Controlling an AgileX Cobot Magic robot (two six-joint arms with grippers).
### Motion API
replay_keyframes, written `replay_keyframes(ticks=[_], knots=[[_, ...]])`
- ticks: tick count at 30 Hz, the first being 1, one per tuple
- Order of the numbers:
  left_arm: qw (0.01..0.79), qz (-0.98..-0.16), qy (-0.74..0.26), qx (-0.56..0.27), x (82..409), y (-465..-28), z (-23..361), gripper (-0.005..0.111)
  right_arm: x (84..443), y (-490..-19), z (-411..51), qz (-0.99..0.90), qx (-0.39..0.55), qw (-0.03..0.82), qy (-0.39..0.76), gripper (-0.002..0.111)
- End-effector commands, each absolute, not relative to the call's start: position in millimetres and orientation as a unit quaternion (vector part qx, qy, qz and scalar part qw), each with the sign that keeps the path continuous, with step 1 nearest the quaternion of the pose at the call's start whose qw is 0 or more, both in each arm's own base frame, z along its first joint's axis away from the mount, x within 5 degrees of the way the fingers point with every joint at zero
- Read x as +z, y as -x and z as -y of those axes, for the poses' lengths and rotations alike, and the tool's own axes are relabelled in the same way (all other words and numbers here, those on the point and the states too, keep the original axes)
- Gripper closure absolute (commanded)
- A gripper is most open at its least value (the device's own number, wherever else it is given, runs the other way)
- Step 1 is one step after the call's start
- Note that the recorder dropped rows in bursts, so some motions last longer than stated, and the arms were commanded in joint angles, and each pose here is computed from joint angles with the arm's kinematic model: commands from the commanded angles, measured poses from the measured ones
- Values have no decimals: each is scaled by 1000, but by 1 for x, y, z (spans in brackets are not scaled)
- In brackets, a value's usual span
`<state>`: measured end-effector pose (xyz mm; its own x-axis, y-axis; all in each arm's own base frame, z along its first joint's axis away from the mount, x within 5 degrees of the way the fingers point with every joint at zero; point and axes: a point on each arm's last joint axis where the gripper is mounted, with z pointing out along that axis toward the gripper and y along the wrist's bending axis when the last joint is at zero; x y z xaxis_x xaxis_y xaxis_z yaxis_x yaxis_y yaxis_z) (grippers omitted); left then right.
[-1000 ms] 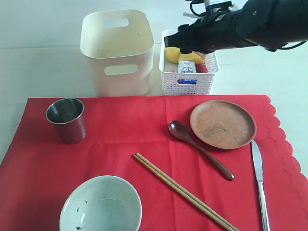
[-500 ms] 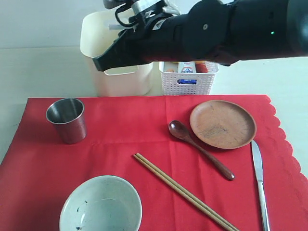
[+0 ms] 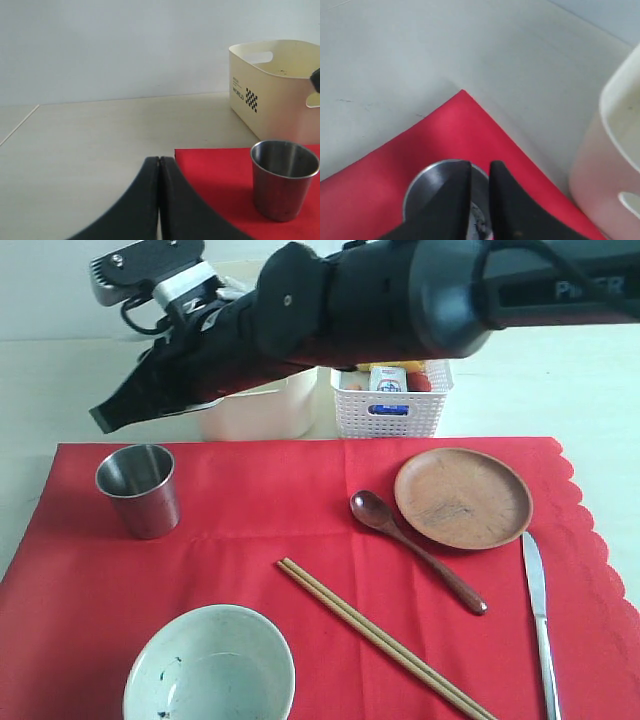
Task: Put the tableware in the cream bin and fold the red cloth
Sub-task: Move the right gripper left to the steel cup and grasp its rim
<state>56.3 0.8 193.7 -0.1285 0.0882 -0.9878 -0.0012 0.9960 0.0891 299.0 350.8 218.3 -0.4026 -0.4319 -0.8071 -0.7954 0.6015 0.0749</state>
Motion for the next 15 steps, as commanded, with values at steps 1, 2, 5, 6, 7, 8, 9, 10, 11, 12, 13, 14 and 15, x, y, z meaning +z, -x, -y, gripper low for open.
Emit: replay_keyframes(ticks=[1,2,5,6,7,8,9,10,11,12,13,14,15], knots=[[665,-746,-28,34,195,-56,-1,107,213,-292,-375,-793,241,385,405,71],[665,-746,-28,34,195,-56,-1,107,212,-290,-380,-790,241,385,412,62],[665,-746,-28,34,195,-56,-1,107,209,-288,-389,-776,229,387,442,41],[665,-746,-28,34,195,-56,-1,107,207,-288,-390,-776,227,383,447,34],[665,-746,-28,34,195,-56,-1,107,206,-289,-391,-776,228,379,449,30],[665,-746,-28,34,195,-56,-1,107,207,-289,-392,-776,229,377,451,26],[665,-746,-28,34,195,-56,-1,107,207,-289,-394,-773,224,374,461,20],[665,-746,-28,34,195,-56,-1,107,208,-290,-394,-769,219,377,467,18],[665,-746,-28,34,195,-56,-1,107,208,-290,-394,-766,215,378,473,15],[665,-746,-28,34,195,-56,-1,107,208,-290,-394,-766,214,378,474,14],[665,-746,-28,34,195,-56,-1,107,206,-292,-394,-767,213,378,472,12],[665,-746,-28,34,195,-56,-1,107,204,-293,-394,-767,212,380,471,10],[665,-746,-28,34,195,-56,-1,107,199,-295,-395,-768,209,381,470,6]])
